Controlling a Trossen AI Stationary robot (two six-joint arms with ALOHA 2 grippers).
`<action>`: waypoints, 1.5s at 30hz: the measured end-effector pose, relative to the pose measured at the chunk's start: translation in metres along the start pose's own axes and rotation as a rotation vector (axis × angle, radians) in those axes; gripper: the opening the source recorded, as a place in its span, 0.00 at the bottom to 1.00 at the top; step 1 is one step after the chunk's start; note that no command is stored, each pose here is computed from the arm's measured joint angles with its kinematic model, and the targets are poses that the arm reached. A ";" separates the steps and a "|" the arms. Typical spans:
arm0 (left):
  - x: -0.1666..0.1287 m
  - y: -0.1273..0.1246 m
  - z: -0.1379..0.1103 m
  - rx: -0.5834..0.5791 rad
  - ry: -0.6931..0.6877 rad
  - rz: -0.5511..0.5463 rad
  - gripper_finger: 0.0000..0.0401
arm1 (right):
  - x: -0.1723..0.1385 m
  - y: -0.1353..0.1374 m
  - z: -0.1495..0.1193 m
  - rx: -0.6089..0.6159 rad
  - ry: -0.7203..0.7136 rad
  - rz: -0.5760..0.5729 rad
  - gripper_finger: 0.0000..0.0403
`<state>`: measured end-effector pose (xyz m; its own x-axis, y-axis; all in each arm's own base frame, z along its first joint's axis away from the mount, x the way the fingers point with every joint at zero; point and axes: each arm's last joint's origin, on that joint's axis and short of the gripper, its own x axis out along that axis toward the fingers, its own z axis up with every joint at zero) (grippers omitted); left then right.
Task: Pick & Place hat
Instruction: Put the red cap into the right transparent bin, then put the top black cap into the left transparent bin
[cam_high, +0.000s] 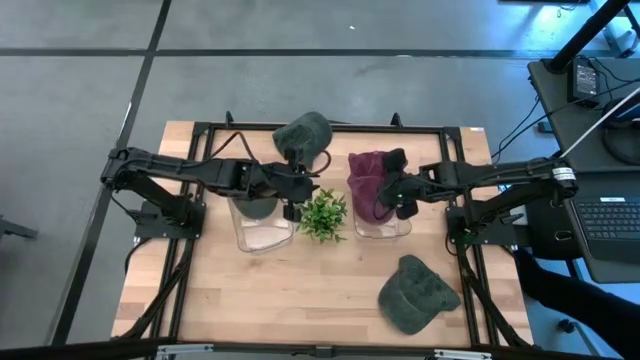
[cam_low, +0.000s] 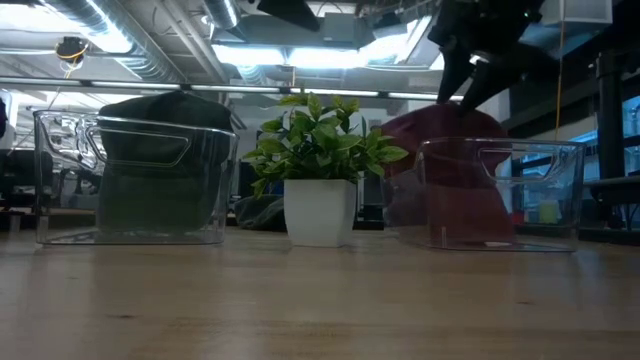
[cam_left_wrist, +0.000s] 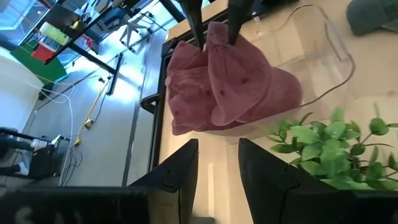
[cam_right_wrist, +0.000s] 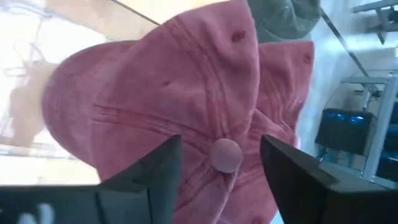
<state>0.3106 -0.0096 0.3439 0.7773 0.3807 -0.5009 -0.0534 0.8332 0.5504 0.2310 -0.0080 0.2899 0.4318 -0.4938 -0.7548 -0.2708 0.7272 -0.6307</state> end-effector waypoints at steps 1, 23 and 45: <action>0.001 0.001 -0.001 -0.003 0.003 0.004 0.28 | 0.000 0.000 0.000 0.009 -0.004 -0.002 0.55; 0.044 0.097 -0.064 -0.743 0.112 0.034 0.28 | -0.077 -0.056 0.020 0.518 -0.372 0.134 0.57; 0.134 0.103 -0.138 -0.879 0.411 -0.014 0.57 | -0.078 -0.056 0.020 0.619 -0.374 0.167 0.57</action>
<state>0.3225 0.1826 0.2412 0.5109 0.3397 -0.7896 -0.6249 0.7775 -0.0698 0.2299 -0.0010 0.3874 0.7214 -0.2380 -0.6504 0.1280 0.9687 -0.2126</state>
